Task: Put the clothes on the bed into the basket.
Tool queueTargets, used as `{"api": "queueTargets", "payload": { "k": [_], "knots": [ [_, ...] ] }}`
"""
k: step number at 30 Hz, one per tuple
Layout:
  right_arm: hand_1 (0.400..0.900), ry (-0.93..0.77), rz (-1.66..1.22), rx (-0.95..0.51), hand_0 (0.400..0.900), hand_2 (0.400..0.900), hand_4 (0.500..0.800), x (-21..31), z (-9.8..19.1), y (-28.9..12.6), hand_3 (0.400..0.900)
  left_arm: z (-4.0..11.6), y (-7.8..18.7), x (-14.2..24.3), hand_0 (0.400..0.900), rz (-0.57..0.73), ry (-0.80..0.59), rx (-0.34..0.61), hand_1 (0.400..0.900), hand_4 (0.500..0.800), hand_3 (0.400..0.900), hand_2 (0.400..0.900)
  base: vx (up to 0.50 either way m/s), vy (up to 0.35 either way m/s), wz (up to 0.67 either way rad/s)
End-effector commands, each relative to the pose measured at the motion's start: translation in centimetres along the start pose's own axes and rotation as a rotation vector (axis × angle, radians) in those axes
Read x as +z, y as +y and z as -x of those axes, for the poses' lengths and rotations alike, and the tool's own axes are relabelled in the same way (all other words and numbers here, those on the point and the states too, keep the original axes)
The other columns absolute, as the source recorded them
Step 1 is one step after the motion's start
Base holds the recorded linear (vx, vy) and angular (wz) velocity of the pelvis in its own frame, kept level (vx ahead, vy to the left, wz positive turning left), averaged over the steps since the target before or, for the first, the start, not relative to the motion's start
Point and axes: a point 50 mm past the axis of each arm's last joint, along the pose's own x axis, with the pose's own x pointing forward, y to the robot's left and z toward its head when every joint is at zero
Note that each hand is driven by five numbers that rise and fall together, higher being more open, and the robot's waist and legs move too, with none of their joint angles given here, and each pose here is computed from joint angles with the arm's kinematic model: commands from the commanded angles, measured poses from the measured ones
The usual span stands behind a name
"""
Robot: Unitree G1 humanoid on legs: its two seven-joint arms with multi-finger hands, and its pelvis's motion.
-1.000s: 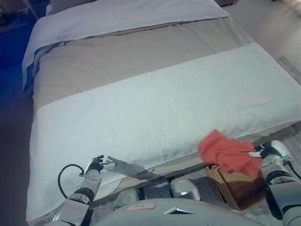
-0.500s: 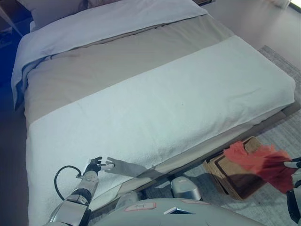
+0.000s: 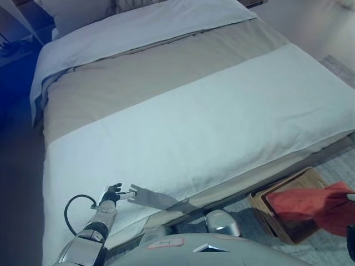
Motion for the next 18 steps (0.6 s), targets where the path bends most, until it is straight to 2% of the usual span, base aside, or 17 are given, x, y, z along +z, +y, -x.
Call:
{"api": "queueTargets", "payload": {
  "k": [1,9,15,18],
  "knots": [
    [0.900,0.058,-0.017,-0.236,0.900,0.900,0.800,-0.7,-0.6,-7.1,0.900,-0.3,2.6,1.5,0.900,0.022,-0.064,0.071,0.900,0.800,0.900,0.900,0.013,-0.017,0.14],
    [0.900,0.028,-0.046,-0.233,0.900,0.900,0.800,0.2,-0.6,-8.1,0.900,-0.2,1.5,1.2,0.900,0.020,-0.051,0.027,0.900,0.800,0.900,0.900,0.000,-0.024,0.13],
    [0.900,0.005,-0.048,-0.182,0.900,0.900,0.800,0.9,-0.6,-6.1,0.900,-0.1,1.0,0.2,0.900,0.020,-0.020,0.013,0.900,0.800,0.900,0.900,0.008,-0.025,0.07],
    [0.900,-0.090,-0.079,-0.138,0.900,0.900,0.800,3.0,-0.3,-4.1,0.900,-0.1,1.0,0.2,0.900,0.030,-0.019,0.016,0.900,0.800,0.900,0.900,0.003,-0.003,0.01]
  ]
}}
